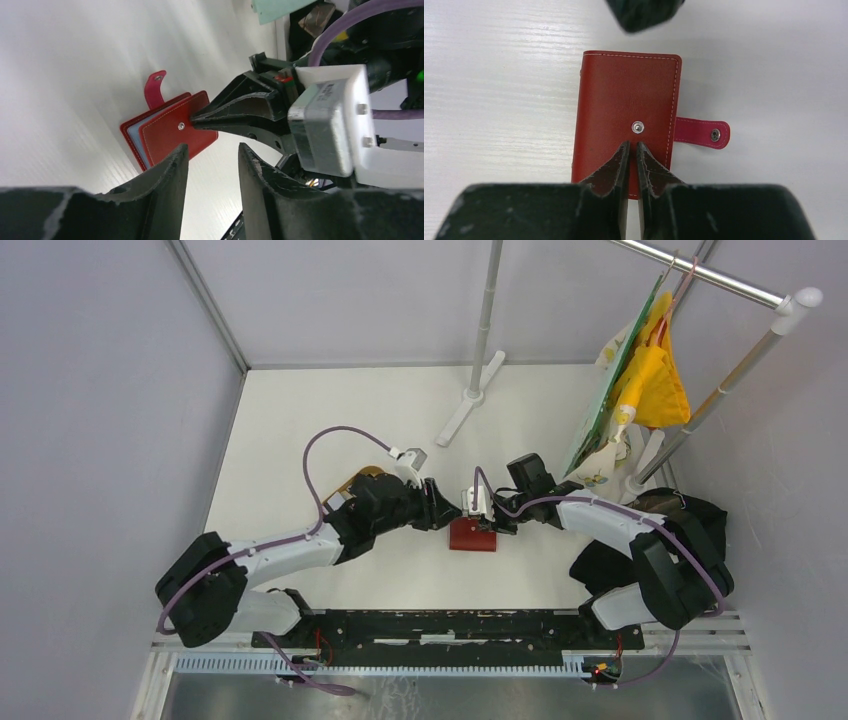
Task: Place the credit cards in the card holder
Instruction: Close the card holder at the center of the board.
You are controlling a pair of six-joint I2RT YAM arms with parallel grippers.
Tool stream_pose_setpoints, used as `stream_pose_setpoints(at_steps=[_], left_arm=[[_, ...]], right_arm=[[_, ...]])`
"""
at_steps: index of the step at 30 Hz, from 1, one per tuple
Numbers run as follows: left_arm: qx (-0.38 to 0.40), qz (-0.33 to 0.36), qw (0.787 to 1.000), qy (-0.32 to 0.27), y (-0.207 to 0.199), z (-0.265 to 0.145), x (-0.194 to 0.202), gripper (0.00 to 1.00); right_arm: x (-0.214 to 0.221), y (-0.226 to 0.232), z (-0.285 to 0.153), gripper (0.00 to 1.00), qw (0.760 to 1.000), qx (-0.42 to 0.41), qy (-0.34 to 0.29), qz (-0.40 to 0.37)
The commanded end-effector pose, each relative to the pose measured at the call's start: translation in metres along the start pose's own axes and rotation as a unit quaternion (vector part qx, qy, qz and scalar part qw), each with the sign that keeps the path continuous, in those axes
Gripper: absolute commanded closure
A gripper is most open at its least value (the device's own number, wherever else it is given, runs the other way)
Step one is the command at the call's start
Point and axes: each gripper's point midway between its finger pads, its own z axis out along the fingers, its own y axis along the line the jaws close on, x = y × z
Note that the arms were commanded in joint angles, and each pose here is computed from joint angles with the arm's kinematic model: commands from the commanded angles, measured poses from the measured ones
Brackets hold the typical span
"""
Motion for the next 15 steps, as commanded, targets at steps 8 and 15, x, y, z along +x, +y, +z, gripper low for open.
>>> stream_pose_setpoints(at_steps=[8,15], left_arm=[[-0.003,-0.064,0.997,0.053,0.02,0.047,0.037,0.78],[-0.073,-0.075,0.992,0.072,0.054,0.066,0.057,0.89]], right_arm=[[-0.002,-0.01,0.0,0.86,1.0,0.01,0.005,-0.018],[-0.001,-0.01,-0.001,0.86,1.0,0.011,0.007,-0.026]])
